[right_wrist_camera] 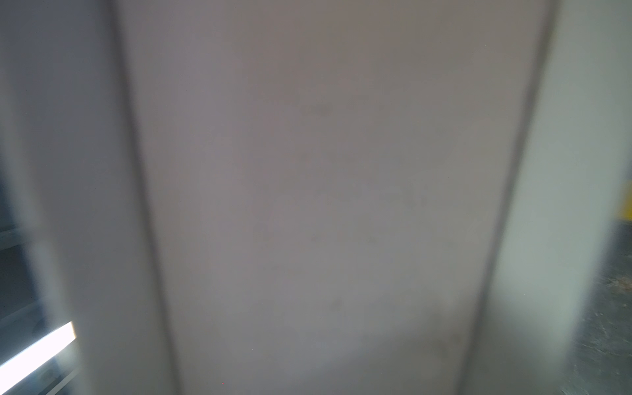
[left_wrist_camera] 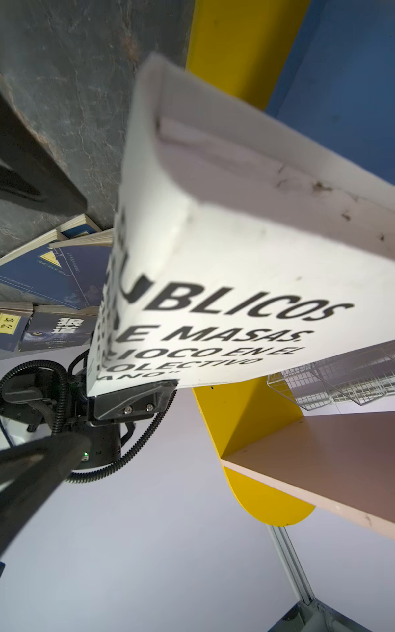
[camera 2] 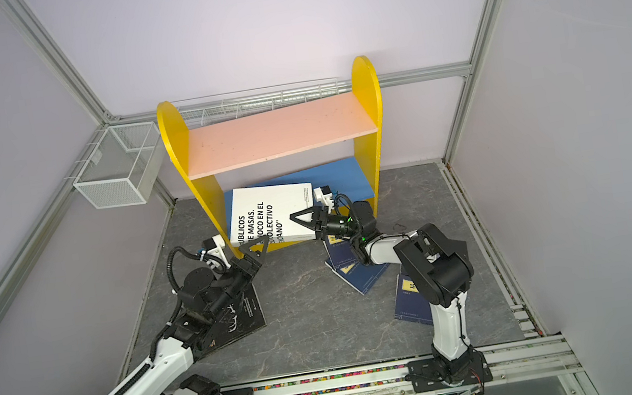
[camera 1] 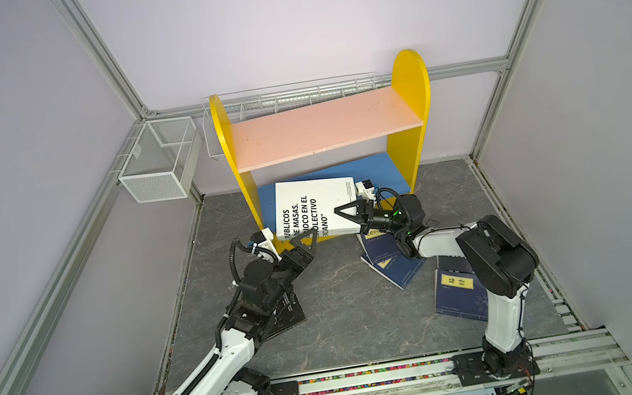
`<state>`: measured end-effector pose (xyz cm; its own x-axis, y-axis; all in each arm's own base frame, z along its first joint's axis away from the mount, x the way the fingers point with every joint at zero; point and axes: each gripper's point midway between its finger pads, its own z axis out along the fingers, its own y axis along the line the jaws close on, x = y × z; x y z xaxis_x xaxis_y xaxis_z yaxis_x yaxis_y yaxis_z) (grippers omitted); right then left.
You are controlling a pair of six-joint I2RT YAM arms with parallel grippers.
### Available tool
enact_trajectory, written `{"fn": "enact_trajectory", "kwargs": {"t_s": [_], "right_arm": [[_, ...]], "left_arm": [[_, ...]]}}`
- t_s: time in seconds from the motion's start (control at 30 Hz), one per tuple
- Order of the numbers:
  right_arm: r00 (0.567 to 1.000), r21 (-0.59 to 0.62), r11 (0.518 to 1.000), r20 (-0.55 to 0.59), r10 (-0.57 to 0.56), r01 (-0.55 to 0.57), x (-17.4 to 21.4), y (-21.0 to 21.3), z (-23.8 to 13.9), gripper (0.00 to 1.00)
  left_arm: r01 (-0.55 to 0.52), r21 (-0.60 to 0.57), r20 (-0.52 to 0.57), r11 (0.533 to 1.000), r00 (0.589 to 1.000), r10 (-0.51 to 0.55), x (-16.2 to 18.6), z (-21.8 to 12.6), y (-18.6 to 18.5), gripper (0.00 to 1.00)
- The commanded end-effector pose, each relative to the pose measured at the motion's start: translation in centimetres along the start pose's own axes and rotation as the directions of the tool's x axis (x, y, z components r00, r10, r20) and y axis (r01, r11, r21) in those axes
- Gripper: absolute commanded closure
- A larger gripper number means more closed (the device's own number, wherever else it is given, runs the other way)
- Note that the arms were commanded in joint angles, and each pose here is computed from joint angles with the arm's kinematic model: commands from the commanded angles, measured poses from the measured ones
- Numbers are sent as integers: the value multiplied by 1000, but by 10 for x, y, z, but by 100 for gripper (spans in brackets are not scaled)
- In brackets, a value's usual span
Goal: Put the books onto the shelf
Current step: 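Carry the upright white book with both grippers toward the blue shelf, then push the white book onto the blue shelf with both grippers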
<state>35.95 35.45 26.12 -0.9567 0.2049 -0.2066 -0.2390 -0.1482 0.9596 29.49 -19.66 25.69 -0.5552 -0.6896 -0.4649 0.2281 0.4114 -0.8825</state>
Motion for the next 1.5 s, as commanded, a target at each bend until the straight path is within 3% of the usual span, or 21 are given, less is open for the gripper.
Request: {"fn": "enact_trajectory", "kwargs": {"t_s": [0.0, 0.23, 0.57, 0.9, 1.1, 1.33, 1.47], "right_arm": [[1000, -81, 997, 7, -12, 12, -3, 30, 8, 50], [1000, -37, 999, -10, 19, -19, 2, 20, 14, 50], [1000, 51, 998, -8, 27, -27, -7, 2, 26, 48], [1000, 153, 988, 20, -5, 1, -37, -22, 30, 41], [995, 331, 944, 84, -46, 16, -68, -45, 14, 34], [981, 566, 821, 105, -165, 78, -96, -65, -12, 26], [975, 582, 806, 101, -198, 103, -107, -71, -12, 27]], "left_arm": [[26, 23, 66, 999, 997, -27, -15, 6, -11, 0], [65, 51, 118, 997, 991, -71, -21, 20, -10, 5], [78, 116, 251, 990, 962, -105, -40, 35, -11, 21], [121, 73, 354, 990, 925, -139, -49, 57, 15, 54], [149, 92, 427, 985, 887, -174, -61, 73, 23, 62], [184, 142, 516, 973, 825, -231, -74, 90, 35, 63], [203, 130, 529, 971, 814, -241, -77, 101, 46, 63]]}}
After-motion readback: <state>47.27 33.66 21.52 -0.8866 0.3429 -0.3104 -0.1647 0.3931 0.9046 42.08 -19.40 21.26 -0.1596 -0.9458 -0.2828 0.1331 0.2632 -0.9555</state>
